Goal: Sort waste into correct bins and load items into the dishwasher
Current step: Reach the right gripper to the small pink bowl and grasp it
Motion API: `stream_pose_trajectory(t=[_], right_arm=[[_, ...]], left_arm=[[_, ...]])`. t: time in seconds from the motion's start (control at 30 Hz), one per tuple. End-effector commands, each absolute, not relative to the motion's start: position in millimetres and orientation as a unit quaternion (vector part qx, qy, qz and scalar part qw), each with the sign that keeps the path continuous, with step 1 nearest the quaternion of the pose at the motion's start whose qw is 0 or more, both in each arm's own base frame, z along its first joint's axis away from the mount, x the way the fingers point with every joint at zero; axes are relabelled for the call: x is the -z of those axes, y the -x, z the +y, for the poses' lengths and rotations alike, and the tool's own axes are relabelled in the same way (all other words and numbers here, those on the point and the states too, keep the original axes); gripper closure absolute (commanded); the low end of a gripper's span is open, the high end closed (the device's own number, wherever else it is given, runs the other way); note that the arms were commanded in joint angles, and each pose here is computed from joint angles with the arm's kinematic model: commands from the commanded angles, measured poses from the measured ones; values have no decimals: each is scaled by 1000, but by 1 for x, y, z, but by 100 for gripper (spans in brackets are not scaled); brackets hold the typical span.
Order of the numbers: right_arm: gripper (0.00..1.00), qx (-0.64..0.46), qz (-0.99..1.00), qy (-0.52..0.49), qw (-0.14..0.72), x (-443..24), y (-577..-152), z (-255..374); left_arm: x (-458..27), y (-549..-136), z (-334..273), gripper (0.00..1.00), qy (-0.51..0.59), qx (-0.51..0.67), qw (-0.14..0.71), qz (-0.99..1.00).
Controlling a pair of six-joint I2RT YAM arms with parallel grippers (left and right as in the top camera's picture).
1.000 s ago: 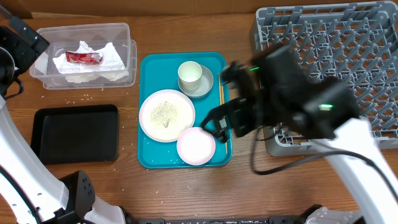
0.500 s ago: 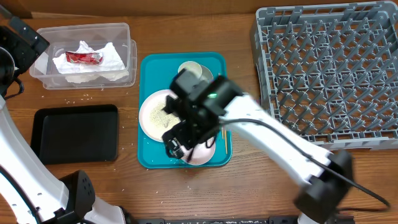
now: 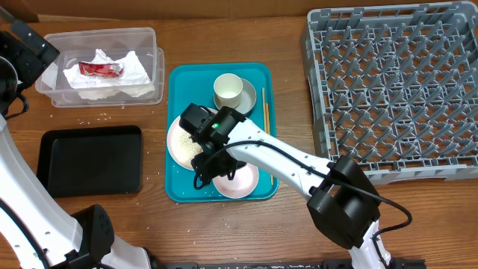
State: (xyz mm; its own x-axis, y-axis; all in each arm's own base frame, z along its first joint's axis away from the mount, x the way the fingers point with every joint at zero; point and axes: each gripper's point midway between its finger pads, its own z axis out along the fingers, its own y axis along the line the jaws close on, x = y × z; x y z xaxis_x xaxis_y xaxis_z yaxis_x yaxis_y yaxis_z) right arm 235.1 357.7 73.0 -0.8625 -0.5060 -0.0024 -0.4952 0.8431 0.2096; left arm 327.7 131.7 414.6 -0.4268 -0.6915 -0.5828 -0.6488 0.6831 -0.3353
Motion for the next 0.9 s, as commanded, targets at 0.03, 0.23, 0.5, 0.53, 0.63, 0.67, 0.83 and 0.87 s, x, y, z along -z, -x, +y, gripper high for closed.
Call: stream_pose_trajectory(t=[0.03,0.23,0.5,0.53,0.63,0.67,0.83,0.87], right_arm=[[40,78,-972,-223,6,-65,-242,355],[40,53,-976,-212,8,-41,-231,347],[51,59,-969,-241,4,-35,-210,364],[54,59,-968,-244,4,-35,-207,365],[67,51,-965,-258,-2,-35,-199,369],[69,48,-964,-260,-5,-35,-198,369],[79,38,-964,-262,-14,-34,-201,368],[82,35,-964,-261,-17,-34,-203,367]], left_arm=[[-419,-324,131,0,399,29,365,841],[-419,-324,131,0,399,29,365,841],[-419,-324,131,0,399,28,365,841],[-419,-324,131,0,399,29,365,841],[-419,-324,131,0,399,28,365,841],[-419,-324,131,0,399,29,365,841],[-419,-324,131,0,399,29,365,841],[-419,-324,131,0,399,29,365,841]])
